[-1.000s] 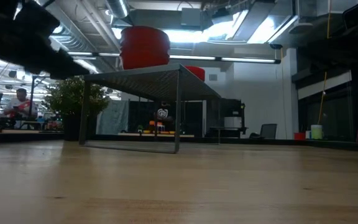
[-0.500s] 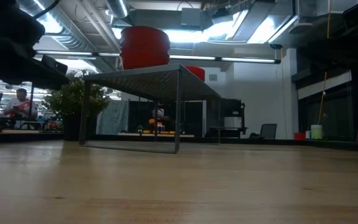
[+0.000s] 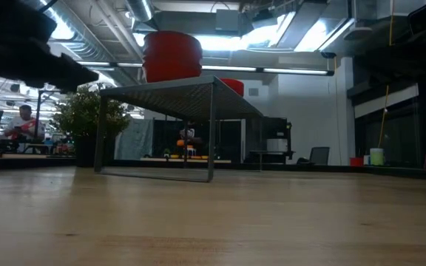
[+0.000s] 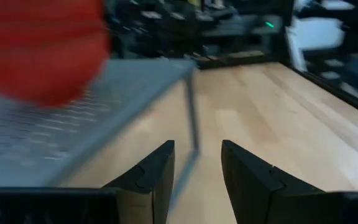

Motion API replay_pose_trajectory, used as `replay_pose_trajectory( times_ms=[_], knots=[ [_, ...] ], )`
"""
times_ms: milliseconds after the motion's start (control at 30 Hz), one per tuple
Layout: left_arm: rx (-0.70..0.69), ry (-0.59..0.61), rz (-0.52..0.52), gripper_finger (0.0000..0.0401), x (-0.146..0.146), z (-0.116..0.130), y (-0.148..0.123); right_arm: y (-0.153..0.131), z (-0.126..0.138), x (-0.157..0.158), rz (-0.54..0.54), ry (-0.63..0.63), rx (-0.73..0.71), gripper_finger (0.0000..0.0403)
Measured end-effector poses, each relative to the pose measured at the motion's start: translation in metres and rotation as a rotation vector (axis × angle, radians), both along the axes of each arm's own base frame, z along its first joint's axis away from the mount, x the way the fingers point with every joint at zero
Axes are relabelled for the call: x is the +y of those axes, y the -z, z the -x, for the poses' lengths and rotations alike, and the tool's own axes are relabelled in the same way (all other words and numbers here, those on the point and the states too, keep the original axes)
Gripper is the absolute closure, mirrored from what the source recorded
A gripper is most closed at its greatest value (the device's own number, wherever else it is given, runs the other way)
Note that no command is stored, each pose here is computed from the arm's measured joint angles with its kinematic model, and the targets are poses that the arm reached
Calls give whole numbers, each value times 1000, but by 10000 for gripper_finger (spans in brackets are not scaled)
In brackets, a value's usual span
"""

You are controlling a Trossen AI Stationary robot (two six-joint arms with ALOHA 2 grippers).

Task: Pick & Place Mini bowls
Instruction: Return to Home Position

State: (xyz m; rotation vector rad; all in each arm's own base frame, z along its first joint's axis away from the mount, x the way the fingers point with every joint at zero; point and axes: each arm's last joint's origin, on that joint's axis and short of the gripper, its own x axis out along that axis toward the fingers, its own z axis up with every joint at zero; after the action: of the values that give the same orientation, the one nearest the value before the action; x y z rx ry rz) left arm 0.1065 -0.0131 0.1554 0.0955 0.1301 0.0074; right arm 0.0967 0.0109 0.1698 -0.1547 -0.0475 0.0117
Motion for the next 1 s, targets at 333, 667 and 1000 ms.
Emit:
replay_pose_trajectory(
  times_ms=[333,667,1000],
  knots=[
    [-69,-188,64,274,20,3,-5,0,0,0,0,1,0,276],
    [-54,-162,-36,273,20,3,-5,0,0,0,0,0,0,276],
    [-54,-161,-38,273,20,3,-5,0,0,0,0,0,0,276]
  ],
)
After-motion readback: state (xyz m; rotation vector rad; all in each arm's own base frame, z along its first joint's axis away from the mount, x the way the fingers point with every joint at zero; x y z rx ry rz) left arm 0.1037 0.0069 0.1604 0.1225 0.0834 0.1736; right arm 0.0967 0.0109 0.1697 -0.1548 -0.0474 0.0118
